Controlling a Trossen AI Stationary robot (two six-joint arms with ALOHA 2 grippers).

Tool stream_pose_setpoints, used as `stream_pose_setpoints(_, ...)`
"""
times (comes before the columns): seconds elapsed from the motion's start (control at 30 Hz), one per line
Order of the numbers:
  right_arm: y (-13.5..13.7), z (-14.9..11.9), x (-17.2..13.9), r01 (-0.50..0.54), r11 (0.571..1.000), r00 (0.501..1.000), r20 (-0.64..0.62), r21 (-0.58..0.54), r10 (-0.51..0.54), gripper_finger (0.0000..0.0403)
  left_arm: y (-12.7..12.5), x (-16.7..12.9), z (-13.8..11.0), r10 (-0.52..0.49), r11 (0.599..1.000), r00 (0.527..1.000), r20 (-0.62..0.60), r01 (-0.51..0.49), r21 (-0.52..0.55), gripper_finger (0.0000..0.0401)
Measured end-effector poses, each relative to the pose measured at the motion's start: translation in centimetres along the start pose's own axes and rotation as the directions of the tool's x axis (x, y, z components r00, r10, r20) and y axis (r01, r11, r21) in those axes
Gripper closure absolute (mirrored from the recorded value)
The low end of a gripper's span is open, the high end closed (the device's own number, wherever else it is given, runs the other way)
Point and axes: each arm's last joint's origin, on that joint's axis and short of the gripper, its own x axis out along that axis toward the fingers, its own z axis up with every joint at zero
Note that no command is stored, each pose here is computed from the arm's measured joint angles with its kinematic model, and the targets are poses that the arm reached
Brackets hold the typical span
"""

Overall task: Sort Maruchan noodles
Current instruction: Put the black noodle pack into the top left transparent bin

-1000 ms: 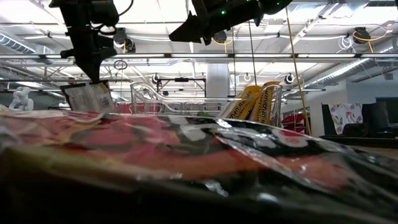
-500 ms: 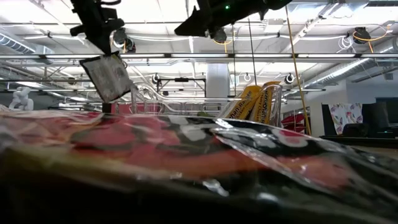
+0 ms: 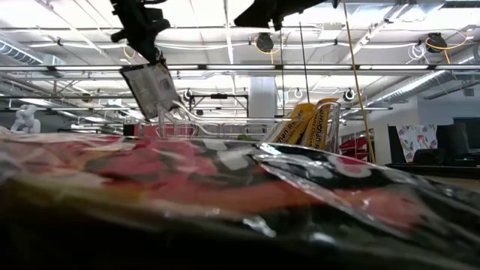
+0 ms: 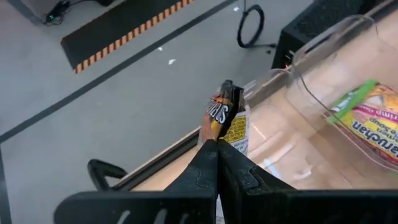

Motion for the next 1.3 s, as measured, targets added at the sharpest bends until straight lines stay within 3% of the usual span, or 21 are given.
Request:
stream_pose_setpoints(0.63,-0.5,-0.7,-0.8,0.039,0.999,0.994,-0.107,-0.002,-0.039,0.0351,-4.3,5.1,1.2,-0.098,0.989,0.991,-0.089,0.107,0.104,0.0401)
stream_pose_setpoints(1.03,-0.5,-0.7,-0.8,0.037,0.999,0.993,-0.113,-0.006,-0.037,0.0351,-5.3,5.4,1.0,-0.143,0.979,0.983,-0.116,0.157,0.127,0.0401)
stream_pose_setpoints(1.3,-0.5,-0.7,-0.8,0.035,0.999,0.993,-0.113,-0.02,-0.037,0.0351,-6.4,4.8,-0.2,-0.149,0.964,0.966,-0.213,0.19,0.186,0.0401)
